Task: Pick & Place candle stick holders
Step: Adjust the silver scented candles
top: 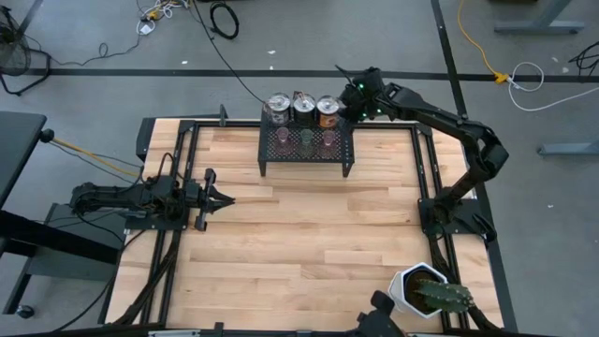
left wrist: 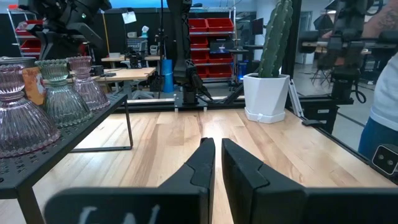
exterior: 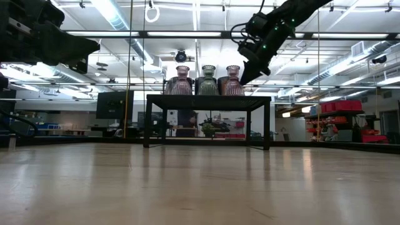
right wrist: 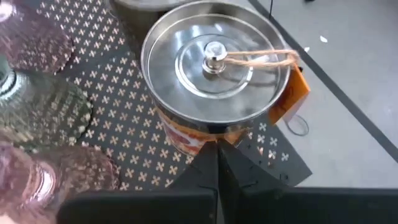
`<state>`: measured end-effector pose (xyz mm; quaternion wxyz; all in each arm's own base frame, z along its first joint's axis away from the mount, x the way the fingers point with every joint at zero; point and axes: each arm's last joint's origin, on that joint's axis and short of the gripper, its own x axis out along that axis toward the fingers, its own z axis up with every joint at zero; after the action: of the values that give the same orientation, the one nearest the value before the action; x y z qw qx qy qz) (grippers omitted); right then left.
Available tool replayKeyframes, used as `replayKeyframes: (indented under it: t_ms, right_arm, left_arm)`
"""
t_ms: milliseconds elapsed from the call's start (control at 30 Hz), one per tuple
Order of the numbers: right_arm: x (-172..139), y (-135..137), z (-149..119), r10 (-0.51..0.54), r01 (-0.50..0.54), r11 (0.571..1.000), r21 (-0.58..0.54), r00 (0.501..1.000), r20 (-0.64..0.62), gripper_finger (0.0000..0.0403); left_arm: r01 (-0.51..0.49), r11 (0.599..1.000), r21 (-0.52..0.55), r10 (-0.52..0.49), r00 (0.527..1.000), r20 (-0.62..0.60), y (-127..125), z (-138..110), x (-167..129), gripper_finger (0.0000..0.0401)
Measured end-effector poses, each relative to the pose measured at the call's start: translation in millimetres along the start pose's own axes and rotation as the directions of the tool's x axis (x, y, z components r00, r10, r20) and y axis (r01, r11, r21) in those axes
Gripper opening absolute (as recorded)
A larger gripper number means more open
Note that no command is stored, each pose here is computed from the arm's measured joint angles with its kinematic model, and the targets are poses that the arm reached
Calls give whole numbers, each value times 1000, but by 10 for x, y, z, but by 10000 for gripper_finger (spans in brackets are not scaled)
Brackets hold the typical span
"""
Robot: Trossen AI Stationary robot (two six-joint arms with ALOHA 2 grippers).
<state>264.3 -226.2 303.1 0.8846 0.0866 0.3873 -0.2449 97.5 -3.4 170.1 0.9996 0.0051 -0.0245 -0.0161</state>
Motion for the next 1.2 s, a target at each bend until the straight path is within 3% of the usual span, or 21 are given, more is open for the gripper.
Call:
replayKeyframes:
  t_ms: [267, 567, 800, 1033, 1200]
  right_arm:
    - [-1, -8, 36, -14, 15, 1000, -4, 999, 36, 0]
    - [-20, -3, -39, -37, 38, 999, 6, 998, -45, 0]
    - [-272, 120, 0, -21, 21, 1000, -23, 1000, 3, 0]
    - [-579, 418, 36, 120, -116, 991, -64, 990, 70, 0]
    - [-732, 691, 58, 248, -232, 963, -139, 963, 109, 0]
  left_arm:
    - [0, 1000, 0, 0, 1000, 0, 0, 0, 0, 34]
    - [0, 1000, 0, 0, 1000, 0, 0, 0, 0, 34]
    - [0, 1000, 0, 0, 1000, 0, 0, 0, 0, 34]
    - [0, 1000, 0, 0, 1000, 0, 0, 0, 0, 34]
    - [0, 1000, 0, 0, 1000, 0, 0, 0, 0, 34]
